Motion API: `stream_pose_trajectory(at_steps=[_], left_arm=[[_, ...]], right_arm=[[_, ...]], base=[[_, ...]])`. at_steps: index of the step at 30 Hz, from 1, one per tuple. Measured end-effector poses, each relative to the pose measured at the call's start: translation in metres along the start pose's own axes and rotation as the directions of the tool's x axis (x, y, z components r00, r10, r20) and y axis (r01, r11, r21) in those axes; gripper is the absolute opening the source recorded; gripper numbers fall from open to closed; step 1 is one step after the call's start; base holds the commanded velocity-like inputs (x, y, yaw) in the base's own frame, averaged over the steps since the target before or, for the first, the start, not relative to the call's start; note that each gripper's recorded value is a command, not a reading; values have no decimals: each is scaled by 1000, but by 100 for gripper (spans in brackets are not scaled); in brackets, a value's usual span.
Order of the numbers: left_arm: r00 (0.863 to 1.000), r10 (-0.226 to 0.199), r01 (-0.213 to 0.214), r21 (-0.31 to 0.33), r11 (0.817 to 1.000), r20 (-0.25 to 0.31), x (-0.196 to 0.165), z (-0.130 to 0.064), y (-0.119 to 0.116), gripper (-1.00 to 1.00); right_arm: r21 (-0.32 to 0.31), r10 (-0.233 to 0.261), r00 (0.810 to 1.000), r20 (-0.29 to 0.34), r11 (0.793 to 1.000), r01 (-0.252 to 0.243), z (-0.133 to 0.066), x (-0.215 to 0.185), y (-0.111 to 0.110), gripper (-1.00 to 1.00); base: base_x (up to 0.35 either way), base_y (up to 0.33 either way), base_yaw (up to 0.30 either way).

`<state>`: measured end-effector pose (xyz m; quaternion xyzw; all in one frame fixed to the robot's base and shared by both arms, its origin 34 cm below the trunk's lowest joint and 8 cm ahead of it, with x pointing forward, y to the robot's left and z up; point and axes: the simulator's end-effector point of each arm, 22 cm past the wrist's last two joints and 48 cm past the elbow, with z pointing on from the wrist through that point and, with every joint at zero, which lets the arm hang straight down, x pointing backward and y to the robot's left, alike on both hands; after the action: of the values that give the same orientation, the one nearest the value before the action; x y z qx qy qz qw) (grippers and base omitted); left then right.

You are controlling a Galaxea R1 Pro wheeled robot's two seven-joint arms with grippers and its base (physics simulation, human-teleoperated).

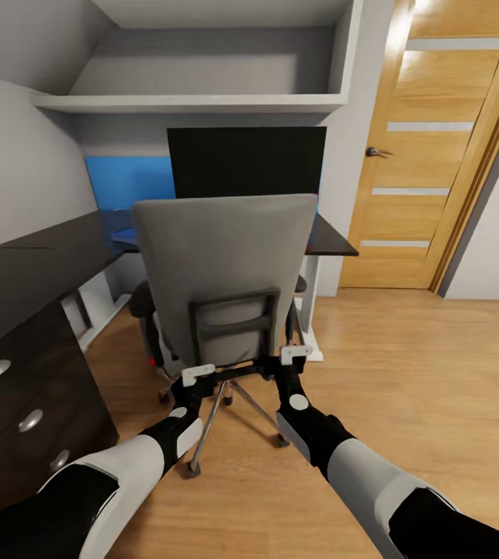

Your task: In the bedroom, organize the workspace by keeping the computer under the desk, ensuring the monitor is on the desk, placing the keyboard on the desk next to the monitor, placing the mouse on the desk next to the keyboard, moving the folder from the swivel chair onto the desk next to the mouse, stacking the notebook on top of the folder with the pen on top of the notebook, and positioning the swivel chair next to the desk.

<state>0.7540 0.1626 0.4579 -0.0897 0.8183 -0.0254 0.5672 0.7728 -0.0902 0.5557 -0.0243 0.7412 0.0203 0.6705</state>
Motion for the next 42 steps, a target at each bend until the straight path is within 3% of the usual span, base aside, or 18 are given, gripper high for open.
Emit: stream_pose_trajectory(at_steps=[7, 33, 42], left_arm=[[1000, -3, 3, -1, 1000, -1, 0, 0, 0, 100], [1000, -5, 5, -3, 1000, -8, 2, 0, 1, 100], [999, 2, -3, -24, 1000, -45, 18, -2, 13, 100]], right_arm=[[1, -2, 1000, -4, 1000, 2, 0, 3, -1, 100], [3, 5, 1000, 19, 1000, -5, -1, 0, -2, 100], [42, -8, 1000, -20, 999, 9, -6, 30, -24, 100]], base=[[-126, -16, 0], [-331, 0, 0], [-327, 0, 0]])
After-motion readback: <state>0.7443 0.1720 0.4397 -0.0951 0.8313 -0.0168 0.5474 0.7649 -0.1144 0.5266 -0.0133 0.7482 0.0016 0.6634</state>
